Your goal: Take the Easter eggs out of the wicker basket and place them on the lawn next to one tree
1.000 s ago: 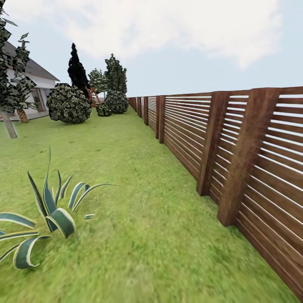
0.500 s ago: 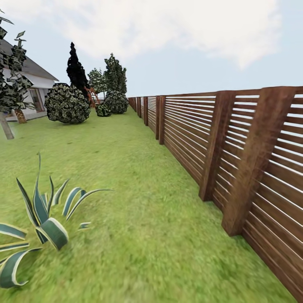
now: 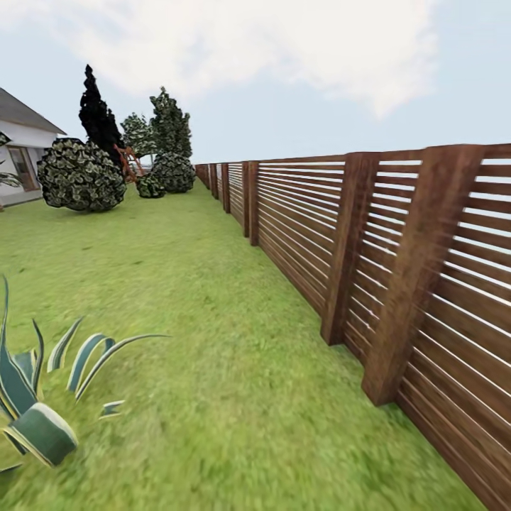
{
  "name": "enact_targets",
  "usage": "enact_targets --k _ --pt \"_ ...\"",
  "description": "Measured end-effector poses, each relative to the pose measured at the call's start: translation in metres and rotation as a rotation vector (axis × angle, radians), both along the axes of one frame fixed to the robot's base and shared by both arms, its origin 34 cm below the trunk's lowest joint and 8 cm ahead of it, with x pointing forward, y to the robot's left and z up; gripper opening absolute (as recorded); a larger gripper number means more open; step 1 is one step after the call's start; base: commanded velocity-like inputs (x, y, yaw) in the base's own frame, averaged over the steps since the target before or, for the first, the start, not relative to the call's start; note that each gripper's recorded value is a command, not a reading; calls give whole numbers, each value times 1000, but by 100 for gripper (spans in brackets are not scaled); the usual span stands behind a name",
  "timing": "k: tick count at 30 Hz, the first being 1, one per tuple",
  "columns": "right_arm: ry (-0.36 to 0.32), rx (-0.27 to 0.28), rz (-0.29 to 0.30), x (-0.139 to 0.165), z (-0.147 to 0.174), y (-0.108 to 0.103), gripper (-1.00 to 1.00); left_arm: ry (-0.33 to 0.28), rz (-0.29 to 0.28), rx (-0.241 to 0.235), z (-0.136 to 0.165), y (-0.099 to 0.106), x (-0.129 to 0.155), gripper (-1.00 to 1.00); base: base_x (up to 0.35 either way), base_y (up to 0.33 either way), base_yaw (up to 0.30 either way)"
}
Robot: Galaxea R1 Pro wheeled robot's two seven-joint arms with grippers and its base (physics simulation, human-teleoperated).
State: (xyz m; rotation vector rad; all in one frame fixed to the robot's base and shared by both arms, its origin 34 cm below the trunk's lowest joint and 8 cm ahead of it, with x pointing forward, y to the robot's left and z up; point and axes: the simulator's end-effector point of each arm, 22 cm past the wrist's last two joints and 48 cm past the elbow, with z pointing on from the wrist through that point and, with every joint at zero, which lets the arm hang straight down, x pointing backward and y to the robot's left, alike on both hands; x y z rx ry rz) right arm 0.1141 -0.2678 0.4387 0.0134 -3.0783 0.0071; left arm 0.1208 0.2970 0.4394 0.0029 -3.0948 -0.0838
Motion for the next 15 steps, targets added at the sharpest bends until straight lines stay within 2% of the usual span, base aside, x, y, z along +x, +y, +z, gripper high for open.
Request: enact_targets --k 15 --pt "1 -2 -1 0 0 -1 100 0 1 0 0 0 0 100 324 0 -3"
